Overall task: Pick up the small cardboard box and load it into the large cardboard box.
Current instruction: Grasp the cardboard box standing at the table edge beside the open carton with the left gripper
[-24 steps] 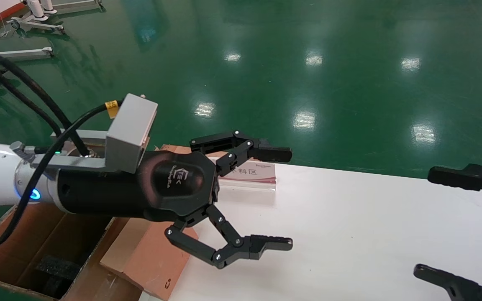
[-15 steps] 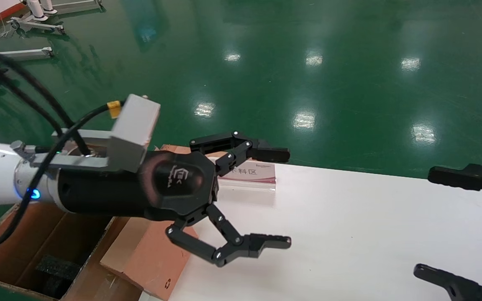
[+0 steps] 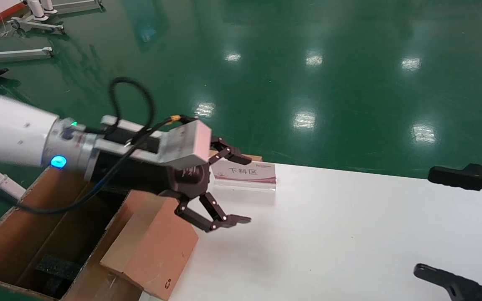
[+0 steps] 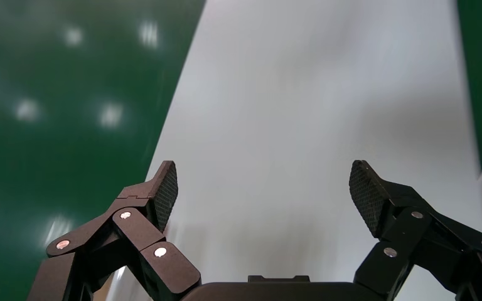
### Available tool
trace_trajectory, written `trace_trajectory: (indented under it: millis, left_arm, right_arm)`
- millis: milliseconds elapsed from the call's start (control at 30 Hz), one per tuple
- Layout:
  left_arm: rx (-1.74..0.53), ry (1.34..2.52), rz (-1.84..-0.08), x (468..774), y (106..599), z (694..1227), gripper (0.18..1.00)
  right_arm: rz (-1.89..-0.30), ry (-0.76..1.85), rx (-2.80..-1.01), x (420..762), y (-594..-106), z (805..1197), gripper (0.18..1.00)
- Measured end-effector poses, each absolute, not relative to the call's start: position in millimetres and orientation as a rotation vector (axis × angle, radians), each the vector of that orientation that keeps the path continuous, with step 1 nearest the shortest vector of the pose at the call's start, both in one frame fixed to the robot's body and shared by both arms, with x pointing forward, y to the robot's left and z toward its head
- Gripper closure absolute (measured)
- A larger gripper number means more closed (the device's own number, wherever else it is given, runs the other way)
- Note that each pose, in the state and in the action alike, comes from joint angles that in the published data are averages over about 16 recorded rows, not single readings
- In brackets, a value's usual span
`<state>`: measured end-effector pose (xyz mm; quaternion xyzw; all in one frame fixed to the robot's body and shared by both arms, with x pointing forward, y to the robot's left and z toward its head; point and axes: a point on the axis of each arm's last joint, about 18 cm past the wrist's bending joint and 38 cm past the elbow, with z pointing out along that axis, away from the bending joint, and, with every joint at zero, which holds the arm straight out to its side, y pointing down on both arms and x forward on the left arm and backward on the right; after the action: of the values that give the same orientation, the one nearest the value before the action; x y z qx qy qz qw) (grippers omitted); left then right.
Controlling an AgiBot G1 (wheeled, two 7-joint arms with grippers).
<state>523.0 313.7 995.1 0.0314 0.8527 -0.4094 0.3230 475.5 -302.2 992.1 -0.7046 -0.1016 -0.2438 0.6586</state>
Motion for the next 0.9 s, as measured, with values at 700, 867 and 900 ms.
trace_trajectory:
  millis: [700,867,900]
  left_arm:
    - [-0.434,2.441,-0.502,551,333,1002,0.184]
    - [-0.565,2.451,-0.423,550,339,1002,0.184]
    - [-0.59,2.453,-0.411,549,340,1002,0.184]
  right_arm:
    - [-0.552,-0.23,-1.595,475,-302,992,0.178]
    - [-0.552,-0.23,-1.595,475,-302,992,0.178]
    - [-0.552,-0.23,-1.595,475,-302,992,0.178]
